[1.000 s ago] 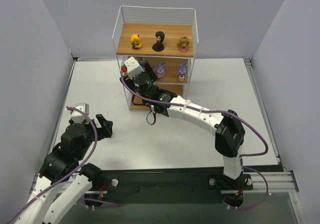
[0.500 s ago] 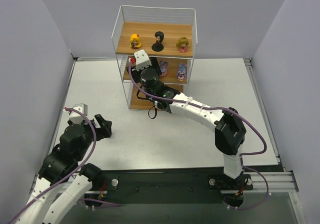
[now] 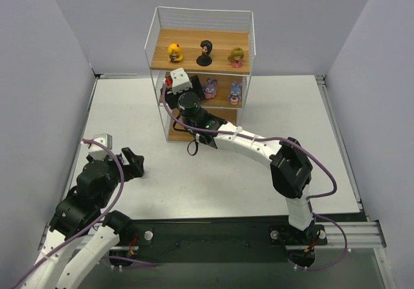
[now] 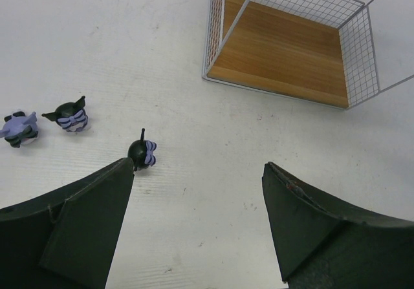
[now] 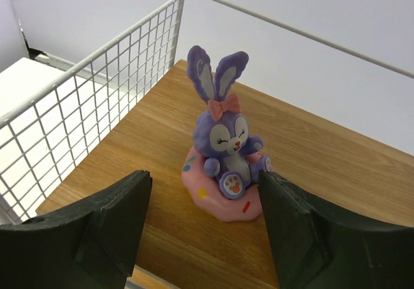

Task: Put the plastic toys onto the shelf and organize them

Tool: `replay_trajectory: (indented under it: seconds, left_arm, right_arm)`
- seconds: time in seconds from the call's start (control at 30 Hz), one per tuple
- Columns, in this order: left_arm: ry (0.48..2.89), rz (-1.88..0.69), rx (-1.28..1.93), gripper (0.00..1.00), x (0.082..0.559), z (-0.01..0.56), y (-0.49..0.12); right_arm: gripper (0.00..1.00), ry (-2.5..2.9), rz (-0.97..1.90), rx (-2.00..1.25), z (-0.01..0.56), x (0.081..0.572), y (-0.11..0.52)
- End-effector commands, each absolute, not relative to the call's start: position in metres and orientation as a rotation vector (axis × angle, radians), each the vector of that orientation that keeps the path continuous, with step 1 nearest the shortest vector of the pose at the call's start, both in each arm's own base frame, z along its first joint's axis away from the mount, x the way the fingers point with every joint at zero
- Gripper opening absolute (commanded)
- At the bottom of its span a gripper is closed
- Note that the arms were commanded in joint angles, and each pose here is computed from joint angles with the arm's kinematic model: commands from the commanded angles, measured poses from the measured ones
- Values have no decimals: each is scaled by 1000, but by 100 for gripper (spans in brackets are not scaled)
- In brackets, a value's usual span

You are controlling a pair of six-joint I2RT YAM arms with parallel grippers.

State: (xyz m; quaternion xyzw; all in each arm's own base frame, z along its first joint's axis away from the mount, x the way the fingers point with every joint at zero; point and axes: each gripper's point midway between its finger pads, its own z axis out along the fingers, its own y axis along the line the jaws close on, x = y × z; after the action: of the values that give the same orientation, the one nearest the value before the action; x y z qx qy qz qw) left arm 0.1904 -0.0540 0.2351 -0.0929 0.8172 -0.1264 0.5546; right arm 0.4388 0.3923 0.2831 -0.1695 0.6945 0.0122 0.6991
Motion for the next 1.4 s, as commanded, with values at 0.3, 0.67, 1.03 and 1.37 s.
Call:
replay_trajectory:
  seconds: [0.3, 0.67, 1.03, 1.37]
  left_arm:
    - [1888, -278, -236, 91, 194, 242, -48]
    - [1880, -273, -248, 91, 193, 243, -45]
    - [1877, -267, -252, 91, 193, 243, -43]
    - [1872, -268, -260, 91, 193, 244, -42]
  right_arm:
    - [54, 1496, -27, -264, 291, 445, 382]
    - [25, 1464, -18, -286, 294, 440, 387]
    - [2, 1424, 22, -315, 307, 423, 394]
    - [0, 1439, 34, -223, 319, 407, 390]
